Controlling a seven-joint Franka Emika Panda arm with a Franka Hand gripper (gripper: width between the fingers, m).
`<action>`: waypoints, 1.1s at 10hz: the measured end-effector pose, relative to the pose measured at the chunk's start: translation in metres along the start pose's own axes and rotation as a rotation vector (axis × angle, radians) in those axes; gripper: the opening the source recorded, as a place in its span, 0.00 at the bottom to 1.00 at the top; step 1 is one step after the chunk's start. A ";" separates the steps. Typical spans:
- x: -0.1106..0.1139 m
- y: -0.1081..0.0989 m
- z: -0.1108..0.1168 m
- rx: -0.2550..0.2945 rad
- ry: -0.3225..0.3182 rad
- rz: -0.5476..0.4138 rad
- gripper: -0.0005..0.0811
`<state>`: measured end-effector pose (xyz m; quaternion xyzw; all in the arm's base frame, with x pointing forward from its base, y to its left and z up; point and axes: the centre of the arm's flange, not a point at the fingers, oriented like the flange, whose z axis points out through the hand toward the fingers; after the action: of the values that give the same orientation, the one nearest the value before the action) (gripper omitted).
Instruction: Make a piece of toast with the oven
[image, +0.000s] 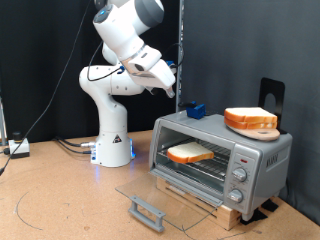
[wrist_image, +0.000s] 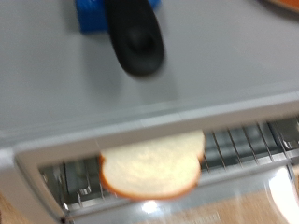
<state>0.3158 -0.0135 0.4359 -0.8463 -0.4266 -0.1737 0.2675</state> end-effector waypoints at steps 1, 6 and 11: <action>-0.008 0.011 -0.004 -0.030 0.003 0.022 0.99; -0.037 0.065 -0.017 -0.055 -0.034 0.111 0.99; -0.041 0.086 -0.021 -0.042 0.016 0.331 0.99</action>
<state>0.3607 -0.0944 0.4047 -0.9091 -0.2753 -0.1429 0.2782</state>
